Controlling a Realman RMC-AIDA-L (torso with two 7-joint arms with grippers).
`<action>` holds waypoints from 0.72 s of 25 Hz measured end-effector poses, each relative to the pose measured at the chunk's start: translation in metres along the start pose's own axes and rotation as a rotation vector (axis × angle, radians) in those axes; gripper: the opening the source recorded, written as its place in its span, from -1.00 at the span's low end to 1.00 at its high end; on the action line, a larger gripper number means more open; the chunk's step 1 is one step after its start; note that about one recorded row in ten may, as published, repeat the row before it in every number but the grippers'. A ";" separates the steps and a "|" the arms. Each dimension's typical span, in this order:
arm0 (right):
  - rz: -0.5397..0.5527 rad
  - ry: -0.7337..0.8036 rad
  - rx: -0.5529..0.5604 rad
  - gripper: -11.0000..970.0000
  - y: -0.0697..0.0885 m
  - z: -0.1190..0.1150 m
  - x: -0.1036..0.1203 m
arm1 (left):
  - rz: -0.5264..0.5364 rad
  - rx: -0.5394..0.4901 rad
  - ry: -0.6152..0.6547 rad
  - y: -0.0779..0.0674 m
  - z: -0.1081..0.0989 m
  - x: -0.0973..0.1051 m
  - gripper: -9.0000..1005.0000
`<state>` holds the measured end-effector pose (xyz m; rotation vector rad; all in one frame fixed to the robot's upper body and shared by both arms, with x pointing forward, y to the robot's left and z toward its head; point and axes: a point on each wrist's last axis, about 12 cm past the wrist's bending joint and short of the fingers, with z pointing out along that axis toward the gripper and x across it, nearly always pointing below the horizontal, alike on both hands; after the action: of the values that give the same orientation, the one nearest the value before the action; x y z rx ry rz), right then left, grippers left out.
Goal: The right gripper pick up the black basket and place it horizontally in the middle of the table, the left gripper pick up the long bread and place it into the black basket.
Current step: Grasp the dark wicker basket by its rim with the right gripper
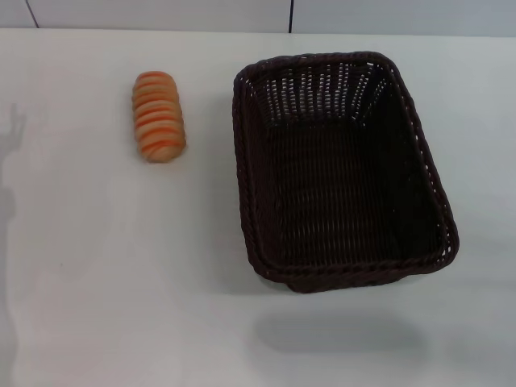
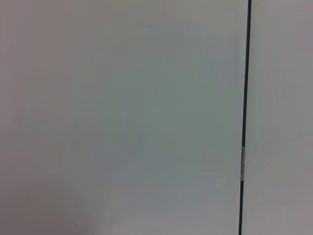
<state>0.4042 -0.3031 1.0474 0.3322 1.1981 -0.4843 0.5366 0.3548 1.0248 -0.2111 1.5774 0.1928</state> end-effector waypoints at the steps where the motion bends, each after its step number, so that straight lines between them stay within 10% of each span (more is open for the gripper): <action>1: 0.001 0.000 -0.001 0.71 0.000 0.000 0.000 | 0.000 0.000 0.000 0.000 0.000 0.000 0.72; 10: 0.059 0.040 -0.044 0.70 0.012 0.006 -0.004 | 0.004 0.009 0.002 -0.001 0.000 0.001 0.72; 18: 0.158 0.277 -0.364 0.71 0.043 0.036 -0.040 | 0.006 0.015 0.008 -0.003 0.001 0.000 0.71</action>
<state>0.4440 -0.2771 1.0965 0.1816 1.4868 -0.0776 0.5387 0.3520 1.0244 -0.1955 1.5869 0.1852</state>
